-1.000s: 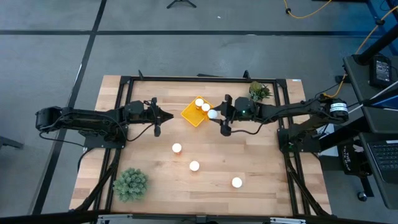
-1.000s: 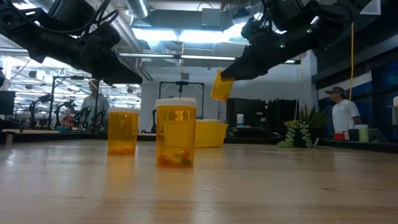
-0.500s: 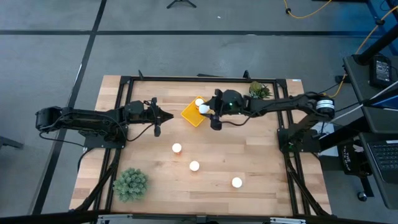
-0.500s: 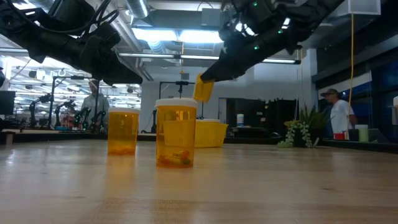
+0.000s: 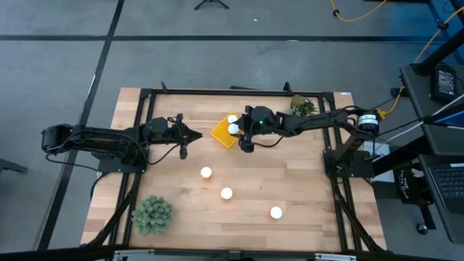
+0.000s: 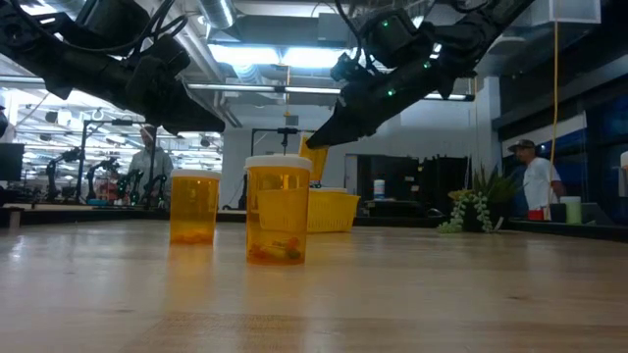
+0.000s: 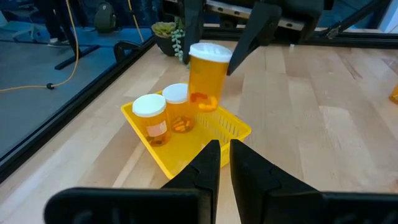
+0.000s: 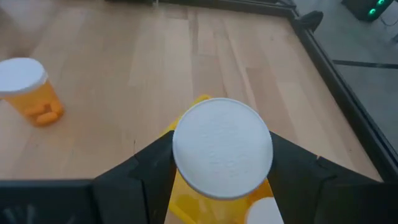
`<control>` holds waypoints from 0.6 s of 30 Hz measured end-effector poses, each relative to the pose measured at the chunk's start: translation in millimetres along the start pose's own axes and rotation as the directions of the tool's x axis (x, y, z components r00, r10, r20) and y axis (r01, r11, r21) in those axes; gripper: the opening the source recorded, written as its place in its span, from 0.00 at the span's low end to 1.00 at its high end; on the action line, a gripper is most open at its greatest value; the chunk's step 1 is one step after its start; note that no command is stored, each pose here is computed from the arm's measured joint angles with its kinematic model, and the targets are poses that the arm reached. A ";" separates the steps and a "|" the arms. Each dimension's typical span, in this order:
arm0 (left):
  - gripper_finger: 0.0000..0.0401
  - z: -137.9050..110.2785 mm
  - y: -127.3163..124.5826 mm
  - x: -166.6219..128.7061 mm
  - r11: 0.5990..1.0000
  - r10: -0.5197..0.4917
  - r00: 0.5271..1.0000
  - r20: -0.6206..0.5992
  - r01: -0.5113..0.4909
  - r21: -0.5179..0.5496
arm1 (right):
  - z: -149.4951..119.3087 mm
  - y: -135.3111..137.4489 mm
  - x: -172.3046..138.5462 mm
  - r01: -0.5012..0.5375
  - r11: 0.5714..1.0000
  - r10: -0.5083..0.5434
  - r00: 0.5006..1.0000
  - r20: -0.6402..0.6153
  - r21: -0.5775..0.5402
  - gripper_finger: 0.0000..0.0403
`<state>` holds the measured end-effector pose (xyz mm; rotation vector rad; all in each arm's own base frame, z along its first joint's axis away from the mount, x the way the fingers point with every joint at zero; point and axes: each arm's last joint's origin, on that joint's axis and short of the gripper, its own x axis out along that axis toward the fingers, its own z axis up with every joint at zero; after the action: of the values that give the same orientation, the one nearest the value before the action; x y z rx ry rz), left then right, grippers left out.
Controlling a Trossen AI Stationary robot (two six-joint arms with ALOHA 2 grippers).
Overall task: Pick and place pill bottles into a basket
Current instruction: Put the pill bottle into the bin
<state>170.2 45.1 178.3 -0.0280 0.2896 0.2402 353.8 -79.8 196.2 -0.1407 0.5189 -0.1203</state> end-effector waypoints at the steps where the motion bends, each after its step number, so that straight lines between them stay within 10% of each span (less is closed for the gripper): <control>1: 0.08 0.0 -0.1 0.0 1.000 0.000 1.000 0.000 0.000 0.000 | -1.2 -0.7 0.5 0.001 1.000 -0.001 1.000 -0.007 0.003 0.55; 18: 0.08 -0.1 -0.1 -0.1 1.000 0.000 1.000 0.000 0.000 0.000 | -9.8 -2.1 6.9 0.000 1.000 0.000 0.999 -0.044 0.007 0.55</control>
<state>170.2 45.0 178.3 -0.0279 0.2897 0.2398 354.7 -83.9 184.7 -0.1319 0.5618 -0.1253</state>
